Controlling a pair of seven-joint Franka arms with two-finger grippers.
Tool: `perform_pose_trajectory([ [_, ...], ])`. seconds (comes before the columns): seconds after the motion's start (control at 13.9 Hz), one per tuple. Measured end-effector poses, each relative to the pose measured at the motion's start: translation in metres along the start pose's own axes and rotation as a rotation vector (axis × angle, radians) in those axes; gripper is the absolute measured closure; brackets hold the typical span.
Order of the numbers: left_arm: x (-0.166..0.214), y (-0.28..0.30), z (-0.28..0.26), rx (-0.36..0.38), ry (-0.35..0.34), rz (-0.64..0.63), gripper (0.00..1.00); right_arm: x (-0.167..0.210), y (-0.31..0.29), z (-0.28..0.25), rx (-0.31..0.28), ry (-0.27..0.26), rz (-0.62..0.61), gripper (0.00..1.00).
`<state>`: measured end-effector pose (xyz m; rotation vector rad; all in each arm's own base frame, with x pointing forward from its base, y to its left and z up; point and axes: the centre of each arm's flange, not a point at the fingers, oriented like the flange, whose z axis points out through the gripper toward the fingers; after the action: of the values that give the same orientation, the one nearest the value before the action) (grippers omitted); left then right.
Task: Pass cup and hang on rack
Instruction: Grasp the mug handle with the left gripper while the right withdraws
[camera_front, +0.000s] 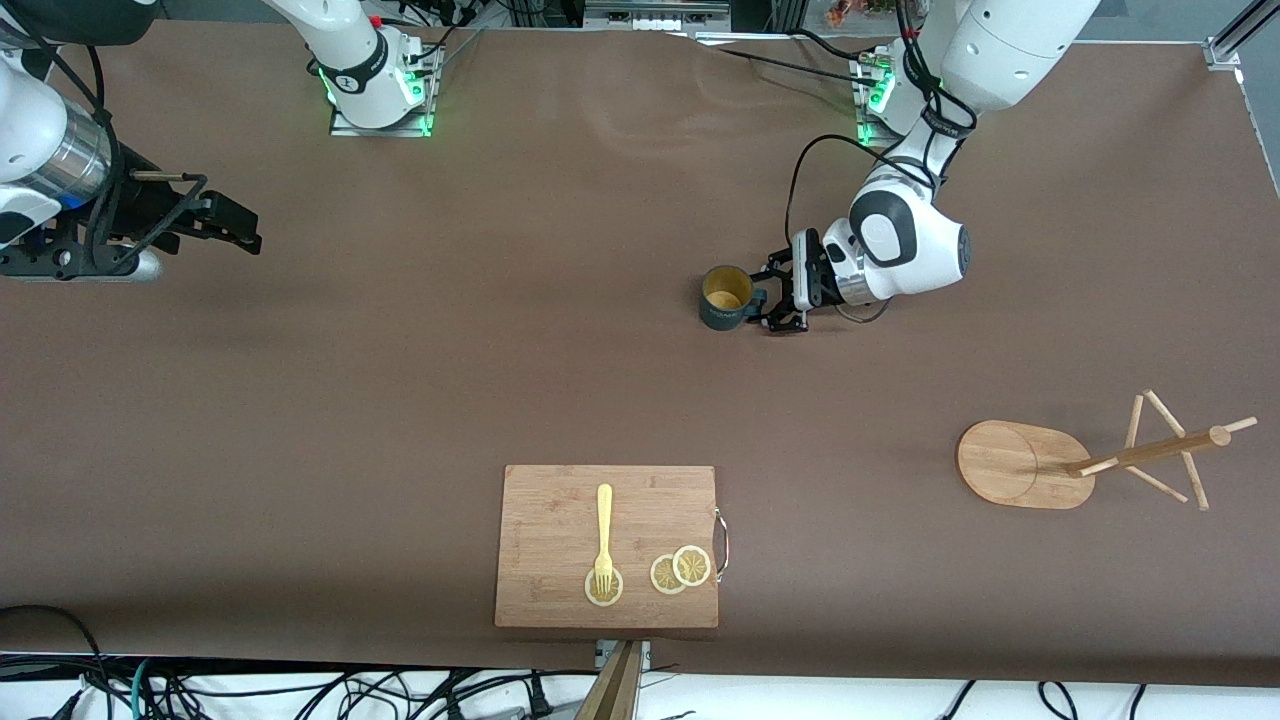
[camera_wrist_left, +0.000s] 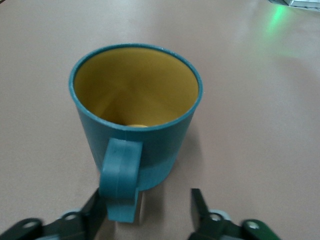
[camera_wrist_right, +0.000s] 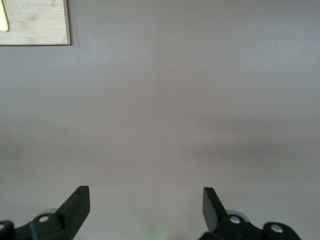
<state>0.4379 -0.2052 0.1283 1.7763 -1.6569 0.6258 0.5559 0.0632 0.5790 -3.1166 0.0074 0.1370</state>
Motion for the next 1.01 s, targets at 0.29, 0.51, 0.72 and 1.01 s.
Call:
perform_pose_trajectory([
  [0.29,-0.0035,-0.0002,-0.0014,0.002,-0.001,0.020,0.59,0.0000,0.0000,0.0003,0.000,-0.001,0.000,0.00],
  [0.51,-0.0042,-0.0005,-0.0019,0.003,-0.001,0.024,0.79,0.0000,0.0000,0.0007,0.000,-0.001,0.000,0.00],
  [0.72,-0.0052,-0.0011,-0.0031,0.002,0.006,0.023,0.79,0.0000,0.0000,0.0010,0.000,-0.002,0.000,0.00],
  [1.01,-0.0075,-0.0037,-0.0069,0.006,0.017,0.013,0.79,-0.0001,0.0000,0.0012,0.000,-0.002,0.000,0.00],
])
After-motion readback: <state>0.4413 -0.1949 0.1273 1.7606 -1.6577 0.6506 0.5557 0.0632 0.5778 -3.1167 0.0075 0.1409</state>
